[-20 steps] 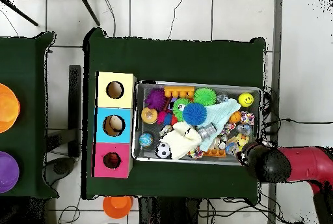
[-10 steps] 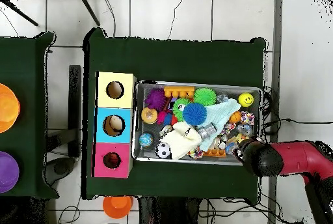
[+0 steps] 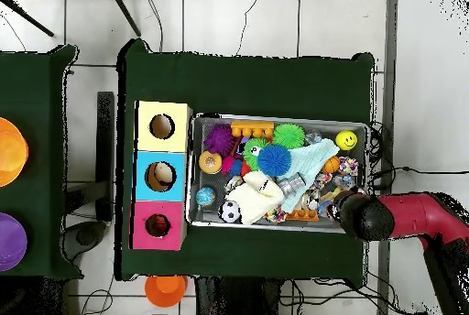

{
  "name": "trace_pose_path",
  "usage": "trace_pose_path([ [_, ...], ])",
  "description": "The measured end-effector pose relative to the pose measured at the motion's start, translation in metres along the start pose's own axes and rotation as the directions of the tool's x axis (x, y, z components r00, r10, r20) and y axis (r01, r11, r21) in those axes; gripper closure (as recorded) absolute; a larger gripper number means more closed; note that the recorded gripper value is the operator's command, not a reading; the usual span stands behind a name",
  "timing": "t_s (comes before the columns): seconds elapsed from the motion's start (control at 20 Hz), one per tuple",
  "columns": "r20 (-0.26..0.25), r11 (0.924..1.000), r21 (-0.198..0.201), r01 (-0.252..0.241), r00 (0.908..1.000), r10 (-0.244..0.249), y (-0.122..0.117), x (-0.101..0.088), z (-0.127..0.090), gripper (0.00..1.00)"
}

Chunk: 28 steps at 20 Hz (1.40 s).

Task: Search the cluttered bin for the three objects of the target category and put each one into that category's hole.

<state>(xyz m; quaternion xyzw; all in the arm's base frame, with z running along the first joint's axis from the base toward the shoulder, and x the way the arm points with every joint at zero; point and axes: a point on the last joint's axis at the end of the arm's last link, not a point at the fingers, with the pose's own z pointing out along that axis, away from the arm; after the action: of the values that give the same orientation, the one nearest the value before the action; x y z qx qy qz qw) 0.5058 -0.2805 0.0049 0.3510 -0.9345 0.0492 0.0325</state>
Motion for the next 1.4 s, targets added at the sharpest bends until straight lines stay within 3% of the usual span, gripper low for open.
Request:
trace_pose_path([
  [0.2,0.007,0.9999,-0.012,-0.001,1.0,0.001,0.001,-0.002,0.007,1.0],
  [0.25,0.011,0.9999,-0.017,0.005,0.9999,-0.005,0.0,-0.004,0.012,0.0],
  [0.95,0.017,0.9985,-0.007,0.053,0.9984,-0.053,-0.009,-0.005,0.016,0.0],
  [1.4,0.011,0.9983,-0.007,0.057,0.9983,-0.057,-0.009,-0.007,0.016,0.0],
])
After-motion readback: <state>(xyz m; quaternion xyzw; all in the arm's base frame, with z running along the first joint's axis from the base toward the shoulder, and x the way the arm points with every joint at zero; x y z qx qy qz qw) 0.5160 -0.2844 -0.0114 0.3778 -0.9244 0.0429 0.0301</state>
